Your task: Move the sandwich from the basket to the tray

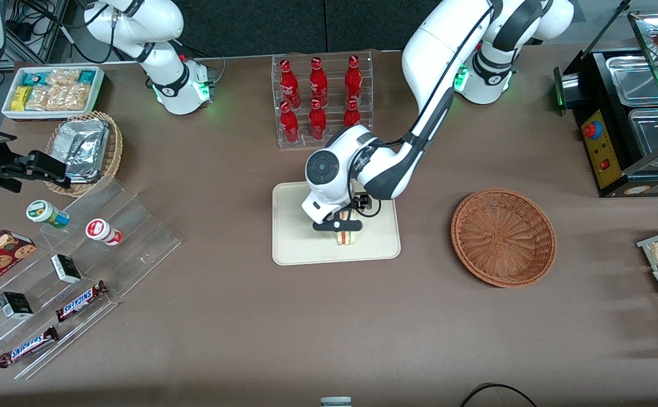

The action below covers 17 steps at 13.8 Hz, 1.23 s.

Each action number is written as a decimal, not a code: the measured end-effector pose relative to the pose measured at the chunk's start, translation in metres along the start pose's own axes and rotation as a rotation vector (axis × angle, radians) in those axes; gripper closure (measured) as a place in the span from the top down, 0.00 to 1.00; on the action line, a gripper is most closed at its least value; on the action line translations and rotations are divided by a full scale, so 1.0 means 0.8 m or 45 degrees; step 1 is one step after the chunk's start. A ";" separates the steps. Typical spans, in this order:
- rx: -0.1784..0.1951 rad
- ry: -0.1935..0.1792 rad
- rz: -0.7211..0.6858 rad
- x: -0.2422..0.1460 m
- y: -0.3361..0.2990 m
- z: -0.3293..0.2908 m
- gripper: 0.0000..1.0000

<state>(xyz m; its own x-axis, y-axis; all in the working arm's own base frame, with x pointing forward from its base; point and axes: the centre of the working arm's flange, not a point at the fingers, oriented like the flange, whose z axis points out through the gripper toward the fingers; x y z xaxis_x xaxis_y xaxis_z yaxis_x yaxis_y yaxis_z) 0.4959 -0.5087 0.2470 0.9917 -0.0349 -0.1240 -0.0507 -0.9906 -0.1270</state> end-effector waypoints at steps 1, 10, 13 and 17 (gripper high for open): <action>0.002 0.000 -0.016 0.000 -0.001 -0.009 1.00; -0.019 0.064 -0.161 0.000 -0.065 -0.163 1.00; -0.008 0.038 -0.257 0.029 -0.125 -0.184 1.00; -0.016 0.018 -0.372 0.070 -0.207 -0.198 1.00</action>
<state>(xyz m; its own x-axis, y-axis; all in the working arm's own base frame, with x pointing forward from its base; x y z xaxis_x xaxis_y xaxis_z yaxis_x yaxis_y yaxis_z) 0.5783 -0.3674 0.4170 0.9657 0.2501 -0.0703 0.2383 -0.9605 -0.1435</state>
